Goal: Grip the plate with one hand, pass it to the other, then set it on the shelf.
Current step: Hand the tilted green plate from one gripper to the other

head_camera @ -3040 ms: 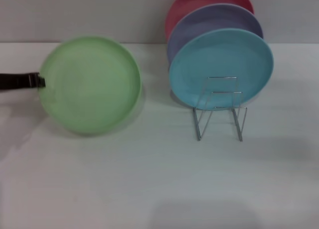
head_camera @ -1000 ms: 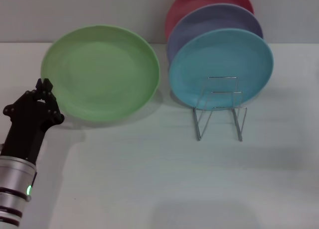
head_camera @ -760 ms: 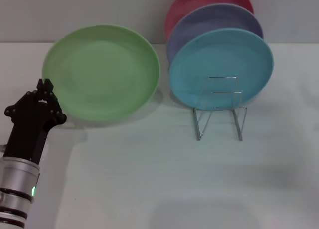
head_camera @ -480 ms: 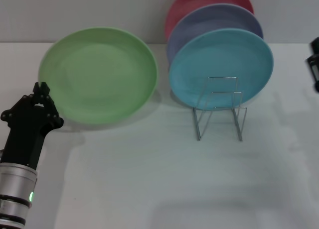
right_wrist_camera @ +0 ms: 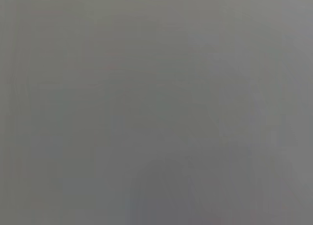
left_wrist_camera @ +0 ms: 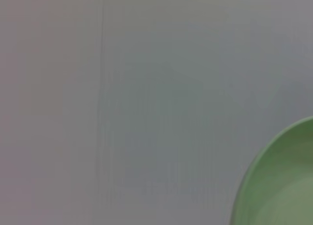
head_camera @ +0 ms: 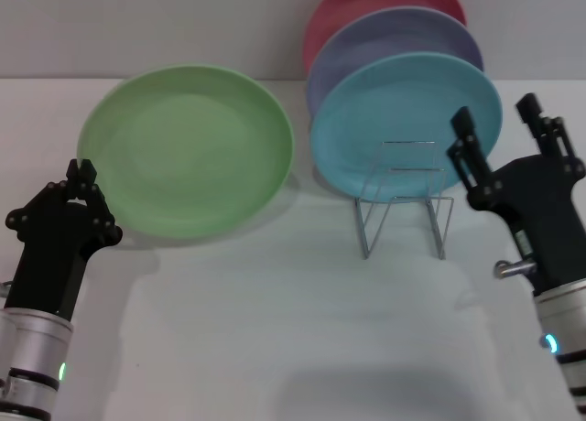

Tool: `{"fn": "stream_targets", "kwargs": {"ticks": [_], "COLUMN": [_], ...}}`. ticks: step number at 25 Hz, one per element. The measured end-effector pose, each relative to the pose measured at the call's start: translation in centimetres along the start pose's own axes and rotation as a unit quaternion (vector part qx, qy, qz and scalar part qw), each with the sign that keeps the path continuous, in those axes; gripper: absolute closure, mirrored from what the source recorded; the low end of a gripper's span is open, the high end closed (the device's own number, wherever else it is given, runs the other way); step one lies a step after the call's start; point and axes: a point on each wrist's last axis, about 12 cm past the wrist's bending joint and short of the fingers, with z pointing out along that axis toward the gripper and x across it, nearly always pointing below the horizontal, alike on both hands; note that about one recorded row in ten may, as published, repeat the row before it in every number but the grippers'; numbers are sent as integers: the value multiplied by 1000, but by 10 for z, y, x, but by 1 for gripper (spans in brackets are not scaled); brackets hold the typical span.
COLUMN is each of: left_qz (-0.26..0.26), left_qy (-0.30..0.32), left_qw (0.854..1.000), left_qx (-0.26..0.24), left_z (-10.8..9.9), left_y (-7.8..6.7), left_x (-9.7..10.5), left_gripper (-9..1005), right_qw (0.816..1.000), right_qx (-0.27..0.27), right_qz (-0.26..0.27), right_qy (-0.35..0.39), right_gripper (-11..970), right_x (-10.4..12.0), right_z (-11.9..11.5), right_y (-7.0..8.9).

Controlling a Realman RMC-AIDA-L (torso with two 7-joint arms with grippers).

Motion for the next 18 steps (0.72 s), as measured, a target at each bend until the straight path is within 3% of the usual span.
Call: {"fn": "stream_targets", "kwargs": {"ticks": [18], "left_qz": [44], "left_qy": [-4], "left_qw": [999], "left_qx": [-1], "left_z": [-6], "left_y": [-4], "left_x": [-2], "left_gripper": [967], "right_qw": [996], "right_qx": [-49], "right_qz": [16], "right_qy": [79], "right_gripper": [232], "right_x": [7], "right_z": [18], "right_y": [54]}}
